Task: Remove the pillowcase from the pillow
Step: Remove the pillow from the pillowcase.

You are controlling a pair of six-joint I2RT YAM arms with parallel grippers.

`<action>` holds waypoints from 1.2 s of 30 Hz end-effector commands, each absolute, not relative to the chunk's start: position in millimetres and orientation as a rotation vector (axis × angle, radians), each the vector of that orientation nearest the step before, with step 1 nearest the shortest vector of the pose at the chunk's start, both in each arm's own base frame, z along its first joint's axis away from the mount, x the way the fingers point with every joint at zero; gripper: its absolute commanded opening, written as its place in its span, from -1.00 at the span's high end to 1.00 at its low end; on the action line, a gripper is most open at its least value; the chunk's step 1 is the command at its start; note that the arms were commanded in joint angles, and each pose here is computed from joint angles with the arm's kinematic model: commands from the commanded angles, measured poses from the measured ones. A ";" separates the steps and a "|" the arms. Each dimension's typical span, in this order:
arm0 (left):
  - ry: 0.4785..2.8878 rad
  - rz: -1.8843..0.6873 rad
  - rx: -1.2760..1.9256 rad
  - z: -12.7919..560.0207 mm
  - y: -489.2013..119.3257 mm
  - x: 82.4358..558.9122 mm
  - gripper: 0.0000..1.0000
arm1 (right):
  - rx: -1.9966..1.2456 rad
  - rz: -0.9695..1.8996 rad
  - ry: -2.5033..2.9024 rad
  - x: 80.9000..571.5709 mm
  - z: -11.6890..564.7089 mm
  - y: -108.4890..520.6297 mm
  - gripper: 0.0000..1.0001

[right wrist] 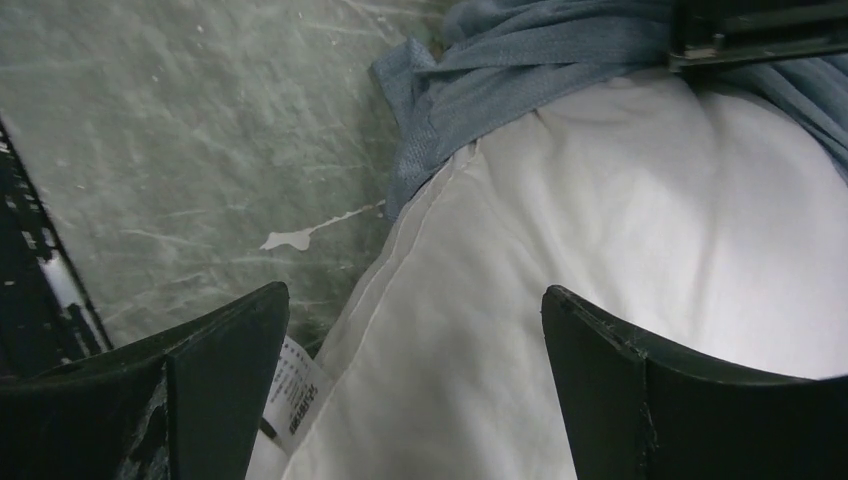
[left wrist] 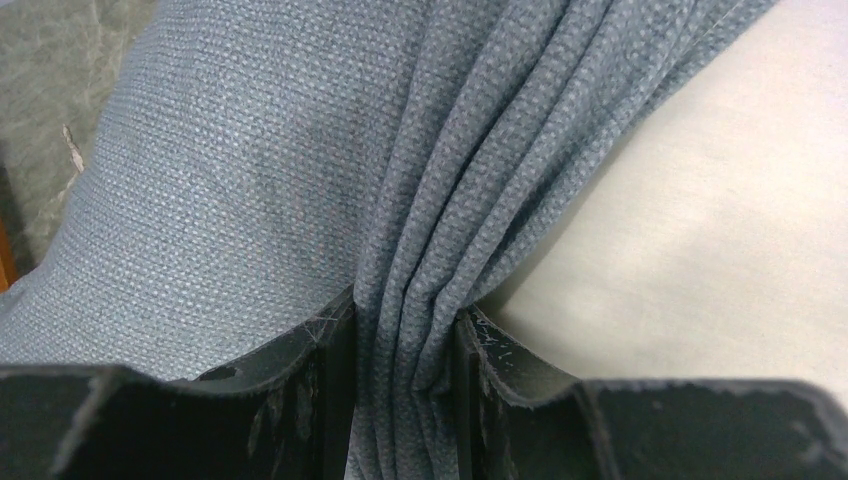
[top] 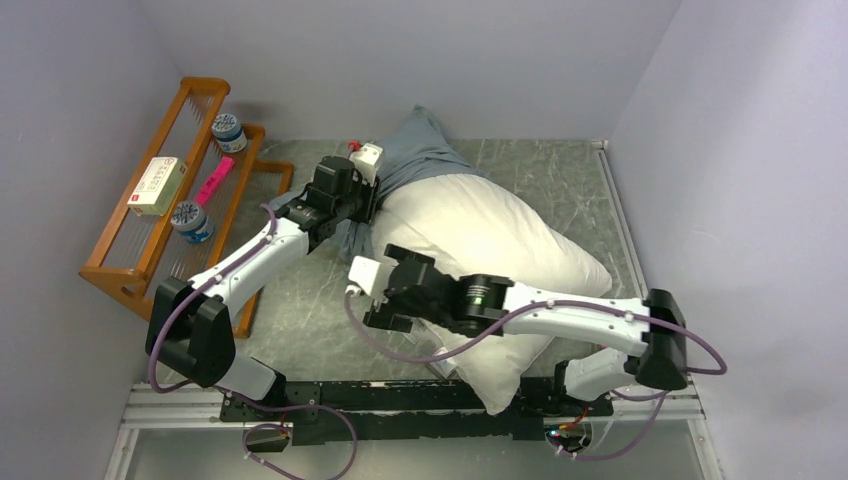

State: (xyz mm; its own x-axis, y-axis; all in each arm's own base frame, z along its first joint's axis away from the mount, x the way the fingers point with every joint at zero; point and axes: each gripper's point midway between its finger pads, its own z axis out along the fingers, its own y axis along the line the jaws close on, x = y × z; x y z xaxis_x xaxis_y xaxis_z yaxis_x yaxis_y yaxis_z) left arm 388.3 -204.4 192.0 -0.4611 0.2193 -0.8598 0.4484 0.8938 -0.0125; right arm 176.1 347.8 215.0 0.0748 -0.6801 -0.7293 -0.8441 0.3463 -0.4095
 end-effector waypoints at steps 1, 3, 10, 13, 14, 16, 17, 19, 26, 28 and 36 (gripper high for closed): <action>2.120 -0.395 0.534 176.1 -220.7 369.1 0.19 | -1.414 0.050 1.619 186.3 218.1 358.1 -0.99; 2.117 -0.399 0.536 177.0 -221.0 369.0 0.19 | -1.436 0.021 1.615 186.9 211.4 366.4 -0.99; 2.123 -0.404 0.545 175.5 -222.3 368.2 0.19 | -1.468 -0.240 1.626 205.0 177.2 373.1 -1.00; 2.124 -0.406 0.548 175.7 -222.6 368.1 0.19 | -1.477 -0.358 1.614 214.0 163.2 370.6 -1.00; 2.124 -0.404 0.549 175.7 -222.4 368.1 0.19 | -1.475 -0.412 1.609 217.9 159.0 367.5 -1.00; 2.122 -0.398 0.548 176.2 -221.8 368.4 0.19 | -1.474 -0.522 1.594 225.1 150.1 360.7 -1.00; 2.122 -0.395 0.549 176.4 -221.4 368.2 0.19 | -1.478 -0.577 1.586 228.0 144.8 356.6 -1.00; 2.121 -0.390 0.548 176.5 -220.6 368.2 0.18 | -1.490 -0.664 1.569 232.0 135.7 350.4 -1.00; 2.118 -0.402 0.558 177.9 -223.5 366.7 0.17 | -1.508 -0.726 1.563 236.2 122.1 340.5 -0.83; 2.114 -0.409 0.559 178.6 -224.8 366.0 0.17 | -1.510 -0.718 1.575 237.7 121.6 337.7 -0.64; 2.096 -0.400 0.576 187.1 -223.8 364.1 0.08 | -1.443 -0.668 1.664 251.6 131.2 315.3 0.70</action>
